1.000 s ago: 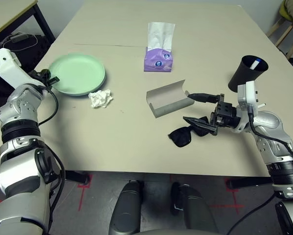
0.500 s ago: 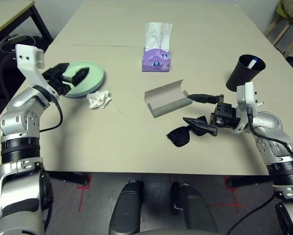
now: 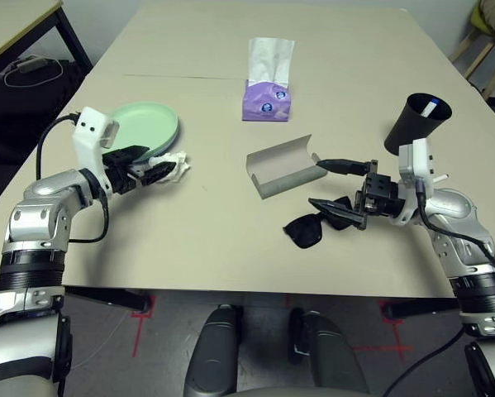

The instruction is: Organize and tidy the items on the table.

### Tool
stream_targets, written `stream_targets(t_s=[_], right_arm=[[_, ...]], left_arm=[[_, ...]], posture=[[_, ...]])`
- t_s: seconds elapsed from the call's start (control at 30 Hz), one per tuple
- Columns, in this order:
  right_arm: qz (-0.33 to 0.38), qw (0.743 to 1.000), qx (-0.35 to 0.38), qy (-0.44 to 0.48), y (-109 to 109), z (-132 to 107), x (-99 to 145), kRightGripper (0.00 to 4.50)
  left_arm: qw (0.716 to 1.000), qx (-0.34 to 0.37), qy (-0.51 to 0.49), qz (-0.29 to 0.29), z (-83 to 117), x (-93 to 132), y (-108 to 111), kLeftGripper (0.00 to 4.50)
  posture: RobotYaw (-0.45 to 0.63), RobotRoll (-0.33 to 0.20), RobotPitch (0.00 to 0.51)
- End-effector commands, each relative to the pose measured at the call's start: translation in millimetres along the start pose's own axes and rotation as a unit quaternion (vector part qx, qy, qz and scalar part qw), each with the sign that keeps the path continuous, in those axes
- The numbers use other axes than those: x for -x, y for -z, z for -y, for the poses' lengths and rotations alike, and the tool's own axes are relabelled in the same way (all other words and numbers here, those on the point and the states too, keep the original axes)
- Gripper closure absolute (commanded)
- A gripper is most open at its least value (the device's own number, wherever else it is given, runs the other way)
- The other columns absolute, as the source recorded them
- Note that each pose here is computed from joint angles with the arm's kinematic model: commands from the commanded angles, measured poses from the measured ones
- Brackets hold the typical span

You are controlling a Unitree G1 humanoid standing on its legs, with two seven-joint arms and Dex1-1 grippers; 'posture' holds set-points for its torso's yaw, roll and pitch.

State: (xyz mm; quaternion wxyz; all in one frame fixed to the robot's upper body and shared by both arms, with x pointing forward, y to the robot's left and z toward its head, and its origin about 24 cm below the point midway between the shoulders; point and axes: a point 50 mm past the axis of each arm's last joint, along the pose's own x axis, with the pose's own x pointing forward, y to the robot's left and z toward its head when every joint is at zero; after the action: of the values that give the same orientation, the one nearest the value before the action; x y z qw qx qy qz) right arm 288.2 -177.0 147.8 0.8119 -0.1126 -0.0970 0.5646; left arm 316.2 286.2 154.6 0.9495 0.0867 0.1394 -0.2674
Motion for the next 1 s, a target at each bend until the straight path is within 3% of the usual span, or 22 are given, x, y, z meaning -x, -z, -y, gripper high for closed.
stream_targets(t_s=[0.03,0.13,0.23,0.57,0.87,1.0], right_arm=[[-0.002,1.0,0.005,-0.004,-2.5,-0.7,-1.8,0.0],[-0.002,1.0,0.005,-0.004,-2.5,-1.6,-1.8,0.0],[-0.002,1.0,0.005,-0.004,-2.5,-1.5,-1.7,0.0],[-0.006,1.0,0.004,-0.004,0.0,-1.7,-1.2,0.0],[-0.008,1.0,0.003,-0.003,1.7,-2.2,0.0,0.0],[-0.008,1.0,0.002,-0.005,3.8,-2.2,-1.3,0.0]], left_arm=[[1.0,0.005,0.002,-0.03,0.3,-1.7,12.1,0.04],[0.999,-0.001,-0.014,-0.039,-3.7,-1.9,14.3,0.04],[0.999,-0.001,-0.024,-0.039,-6.2,-2.0,14.0,0.61],[1.0,0.002,-0.019,0.003,-6.3,0.1,-2.9,4.49],[0.999,0.02,0.014,0.036,1.1,18.2,-23.1,4.49],[0.995,0.034,-0.038,0.082,-12.8,21.5,-43.2,4.49]], posture=[[0.13,0.0,0.134],[0.12,0.0,0.133],[0.12,0.0,0.133],[0.12,0.0,0.132],[0.13,0.0,0.131],[0.14,0.0,0.131]])
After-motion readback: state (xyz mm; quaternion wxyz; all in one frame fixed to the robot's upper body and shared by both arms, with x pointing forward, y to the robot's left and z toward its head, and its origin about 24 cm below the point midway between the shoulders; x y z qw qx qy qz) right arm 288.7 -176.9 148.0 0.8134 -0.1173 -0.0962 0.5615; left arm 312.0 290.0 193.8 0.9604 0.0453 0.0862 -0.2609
